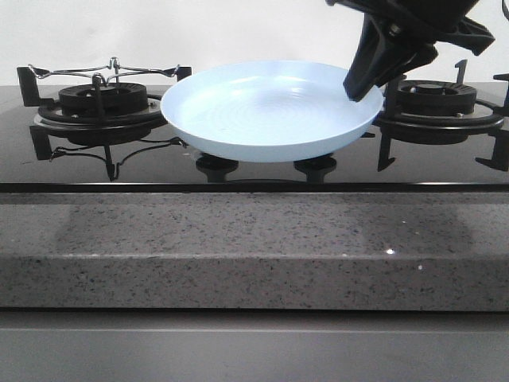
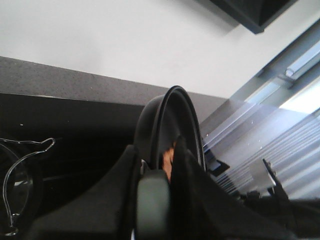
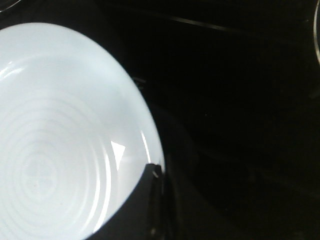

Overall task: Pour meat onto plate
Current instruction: 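Tilt the pan over the held plate with the left gripper, pouring meat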

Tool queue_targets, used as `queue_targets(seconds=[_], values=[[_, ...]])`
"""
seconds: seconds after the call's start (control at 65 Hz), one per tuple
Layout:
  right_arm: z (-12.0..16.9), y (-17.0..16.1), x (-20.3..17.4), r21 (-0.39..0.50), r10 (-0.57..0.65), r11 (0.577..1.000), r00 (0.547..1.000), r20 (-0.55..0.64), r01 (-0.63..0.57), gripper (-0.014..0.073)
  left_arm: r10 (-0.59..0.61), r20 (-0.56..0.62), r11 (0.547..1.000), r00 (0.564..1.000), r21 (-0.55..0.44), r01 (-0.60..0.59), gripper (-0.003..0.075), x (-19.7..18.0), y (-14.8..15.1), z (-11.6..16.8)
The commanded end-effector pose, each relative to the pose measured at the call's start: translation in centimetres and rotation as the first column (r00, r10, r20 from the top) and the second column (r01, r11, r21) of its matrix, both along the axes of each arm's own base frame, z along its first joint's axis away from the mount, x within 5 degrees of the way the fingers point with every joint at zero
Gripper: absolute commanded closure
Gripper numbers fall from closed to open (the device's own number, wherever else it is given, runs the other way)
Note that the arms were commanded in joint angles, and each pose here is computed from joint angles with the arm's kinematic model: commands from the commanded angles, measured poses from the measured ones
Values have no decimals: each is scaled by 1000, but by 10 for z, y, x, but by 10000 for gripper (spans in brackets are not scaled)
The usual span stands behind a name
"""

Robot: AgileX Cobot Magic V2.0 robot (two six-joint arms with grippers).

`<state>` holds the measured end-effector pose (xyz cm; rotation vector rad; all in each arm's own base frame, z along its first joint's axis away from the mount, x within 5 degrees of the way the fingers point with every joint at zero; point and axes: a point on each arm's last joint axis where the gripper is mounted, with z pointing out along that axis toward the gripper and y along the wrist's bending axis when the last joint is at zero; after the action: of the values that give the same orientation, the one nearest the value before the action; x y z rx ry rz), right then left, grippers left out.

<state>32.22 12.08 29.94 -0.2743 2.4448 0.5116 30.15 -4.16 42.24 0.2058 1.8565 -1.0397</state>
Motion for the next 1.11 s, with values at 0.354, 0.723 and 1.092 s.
queue_targets(seconds=[0.354, 0.723, 1.092], values=[[28, -2, -4, 52, -20, 999, 994, 103, 15, 708, -50, 218, 986, 975, 168, 13, 741, -51, -56, 13], [28, -2, -4, 52, -20, 999, 995, 102, 15, 708, -180, 463, 912, 868, 409, -29, 741, -60, -91, 14], [28, -2, -4, 52, -20, 999, 995, 102, 15, 708, -449, 631, 761, 633, 641, -99, 741, -72, -111, 15]])
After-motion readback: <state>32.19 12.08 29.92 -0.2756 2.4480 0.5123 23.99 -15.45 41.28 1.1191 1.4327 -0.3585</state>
